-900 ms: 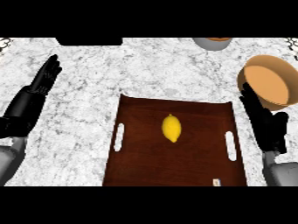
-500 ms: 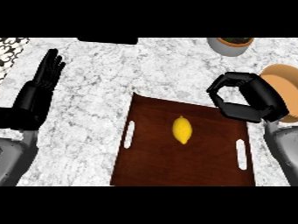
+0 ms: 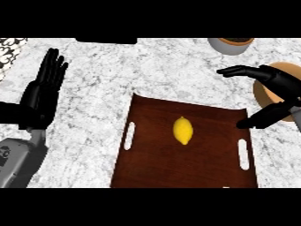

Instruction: Pick the lemon from the tray and place it in the pot

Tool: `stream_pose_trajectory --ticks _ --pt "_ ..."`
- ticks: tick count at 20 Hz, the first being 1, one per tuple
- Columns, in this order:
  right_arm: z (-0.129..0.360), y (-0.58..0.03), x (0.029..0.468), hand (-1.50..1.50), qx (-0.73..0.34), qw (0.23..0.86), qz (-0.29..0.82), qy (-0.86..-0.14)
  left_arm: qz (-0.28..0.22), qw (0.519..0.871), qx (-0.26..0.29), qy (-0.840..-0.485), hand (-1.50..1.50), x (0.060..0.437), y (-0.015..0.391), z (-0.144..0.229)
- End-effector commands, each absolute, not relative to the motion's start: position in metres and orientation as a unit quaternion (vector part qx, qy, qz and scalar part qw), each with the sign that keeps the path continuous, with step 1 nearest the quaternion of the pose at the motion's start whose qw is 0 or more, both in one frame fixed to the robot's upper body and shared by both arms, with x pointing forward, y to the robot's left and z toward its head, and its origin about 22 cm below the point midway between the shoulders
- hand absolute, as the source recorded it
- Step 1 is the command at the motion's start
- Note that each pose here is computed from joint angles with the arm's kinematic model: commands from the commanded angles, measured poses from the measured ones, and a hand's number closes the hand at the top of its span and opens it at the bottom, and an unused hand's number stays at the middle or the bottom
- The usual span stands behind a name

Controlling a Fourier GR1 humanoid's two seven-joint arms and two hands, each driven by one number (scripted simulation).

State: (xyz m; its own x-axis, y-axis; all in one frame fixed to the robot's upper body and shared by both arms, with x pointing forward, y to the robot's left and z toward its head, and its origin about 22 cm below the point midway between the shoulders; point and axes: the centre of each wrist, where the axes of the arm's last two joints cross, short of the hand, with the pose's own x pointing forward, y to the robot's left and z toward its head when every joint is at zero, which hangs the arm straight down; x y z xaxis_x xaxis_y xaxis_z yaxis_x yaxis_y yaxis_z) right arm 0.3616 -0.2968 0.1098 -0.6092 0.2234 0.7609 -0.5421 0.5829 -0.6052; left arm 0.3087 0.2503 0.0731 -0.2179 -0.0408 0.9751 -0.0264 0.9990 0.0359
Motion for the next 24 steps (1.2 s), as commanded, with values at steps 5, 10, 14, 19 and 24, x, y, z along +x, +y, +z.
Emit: stream_pose_trajectory --ticks 5,10,14,19,24 --pt "0.141 -0.297 0.392 -1.50 0.067 0.367 0.605 -0.703 0.014 0.636 0.041 -0.770 0.00 0.313 0.268 0.082" --pt "0.119 -0.250 0.384 -1.50 0.054 0.333 0.685 -0.645 0.018 0.628 0.050 -0.776 0.00 0.318 0.270 0.080" --pt "0.121 -0.186 0.387 -1.50 0.036 0.338 0.701 -0.627 0.014 0.637 0.048 -0.769 0.00 0.291 0.277 0.068" --pt "0.120 -0.187 0.384 -1.50 0.022 0.362 0.727 -0.583 0.016 0.636 0.050 -0.770 0.00 0.302 0.271 0.096" --pt "0.094 -0.175 0.384 -1.50 0.036 0.381 0.741 -0.553 0.021 0.637 0.055 -0.768 0.00 0.302 0.262 0.077"
